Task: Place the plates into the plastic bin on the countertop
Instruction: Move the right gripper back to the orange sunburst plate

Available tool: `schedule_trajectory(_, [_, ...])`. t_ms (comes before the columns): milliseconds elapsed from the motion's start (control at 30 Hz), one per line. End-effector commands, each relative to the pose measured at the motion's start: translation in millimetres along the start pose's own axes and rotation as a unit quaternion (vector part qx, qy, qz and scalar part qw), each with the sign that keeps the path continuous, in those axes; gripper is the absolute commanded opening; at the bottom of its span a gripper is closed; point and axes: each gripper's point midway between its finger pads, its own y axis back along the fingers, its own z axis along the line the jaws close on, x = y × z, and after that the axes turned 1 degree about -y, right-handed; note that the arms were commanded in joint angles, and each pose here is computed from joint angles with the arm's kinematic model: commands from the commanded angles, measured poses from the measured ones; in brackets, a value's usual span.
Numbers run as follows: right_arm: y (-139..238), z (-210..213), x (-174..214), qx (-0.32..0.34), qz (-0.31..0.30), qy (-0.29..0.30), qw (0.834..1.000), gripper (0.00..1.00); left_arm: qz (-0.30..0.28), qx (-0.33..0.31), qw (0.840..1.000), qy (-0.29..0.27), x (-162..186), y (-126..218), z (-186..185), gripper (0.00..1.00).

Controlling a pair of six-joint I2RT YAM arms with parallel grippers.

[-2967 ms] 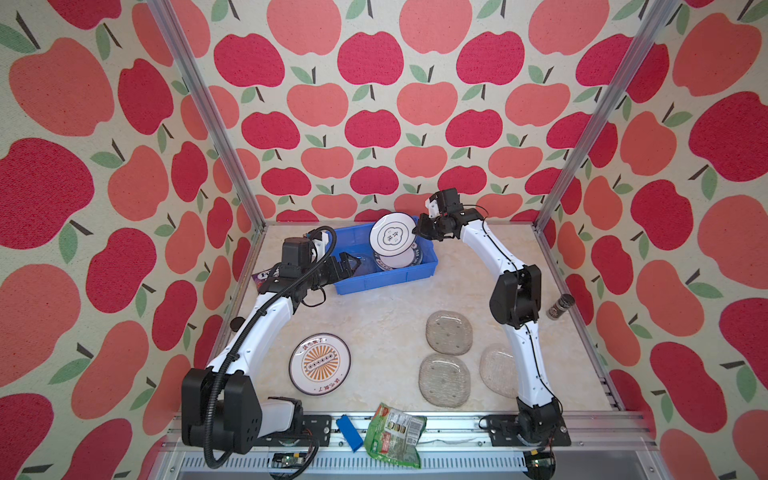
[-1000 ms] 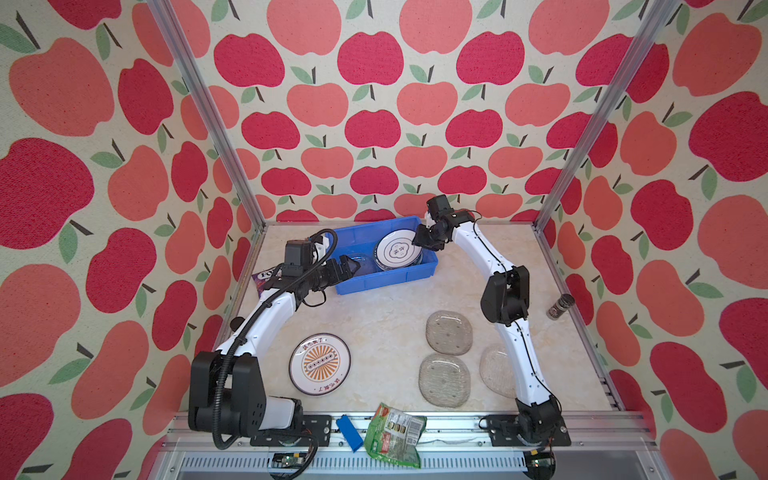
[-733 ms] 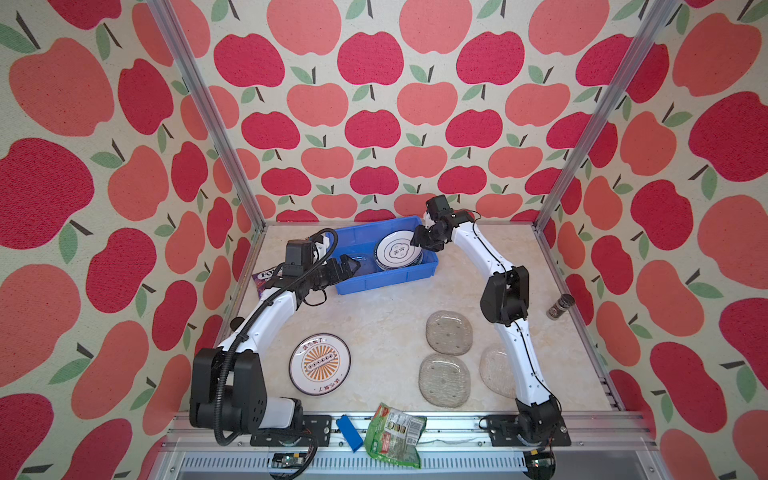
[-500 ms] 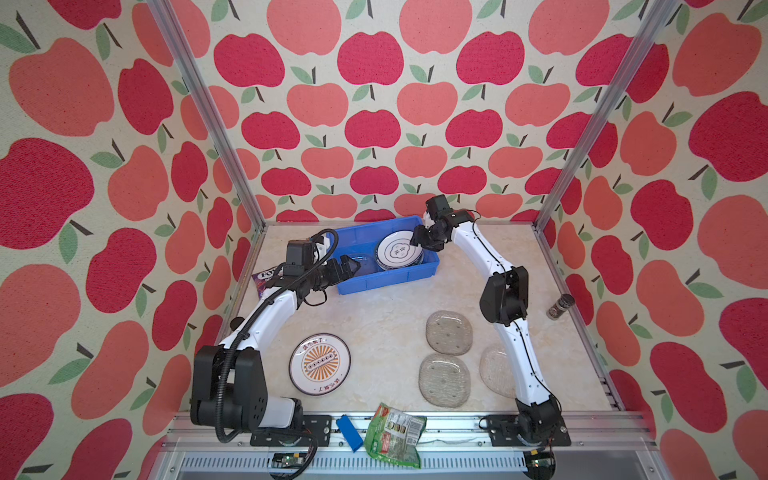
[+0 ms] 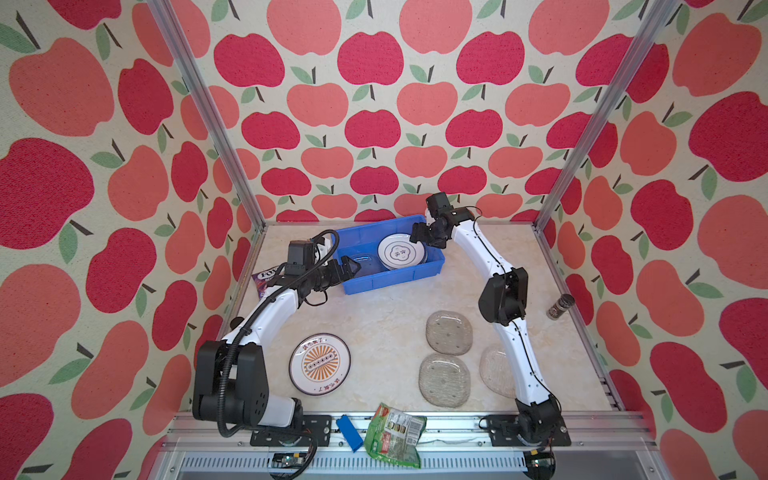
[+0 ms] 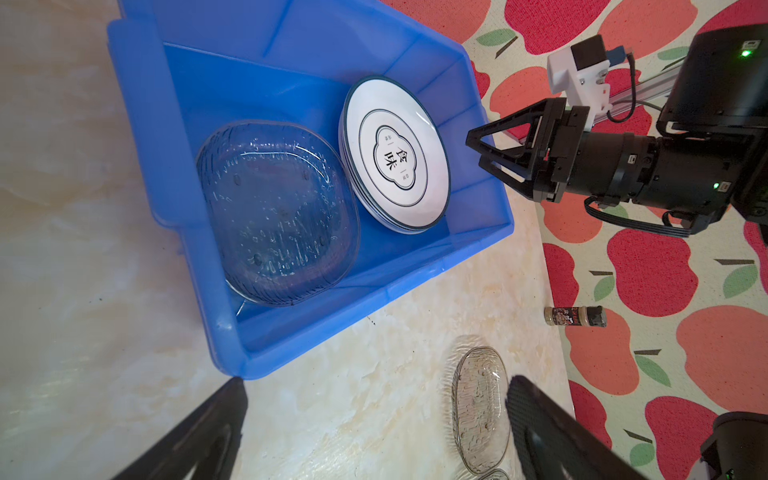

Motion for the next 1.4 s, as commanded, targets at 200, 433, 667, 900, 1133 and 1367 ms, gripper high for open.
schedule_trajectory(200, [80.3, 59.7, -28.4, -0.046, -0.089, 0.102, 0.99, 0.77, -0.043, -0.003, 0.998, -0.05, -23.8, 19.0, -15.2, 0.99])
schedule_trajectory(433, [144.4, 127.7, 23.8, -0.143, -0.076, 0.197, 0.967, 0.7, -0.014, -0.008, 1.0, -0.019, -2.5, 34.4, -18.9, 0.99])
schedule_trajectory(667, [154.1, 161.1, 152.0, -0.237, 0.034, 0.235, 0.942, 0.54, 0.02, -0.111, 0.993, 0.02, 50.1, 88.0, -6.5, 0.99])
schedule_trajectory(900, [125.3, 163.8, 253.5, -0.296, 0.16, 0.223, 0.915, 0.46, 0.022, -0.13, 0.989, 0.072, 103.8, 112.2, 7.7, 0.97])
schedule_trajectory(1133, [96.4, 169.4, 302.3, -0.353, 0.249, 0.2, 0.879, 0.56, 0.01, -0.147, 0.986, 0.083, 122.9, 121.8, 16.0, 0.97])
schedule_trajectory(1367, [64.0, 175.7, 338.3, -0.364, 0.319, 0.179, 0.856, 0.56, 0.005, -0.14, 0.986, 0.088, 125.1, 118.3, 18.1, 0.97])
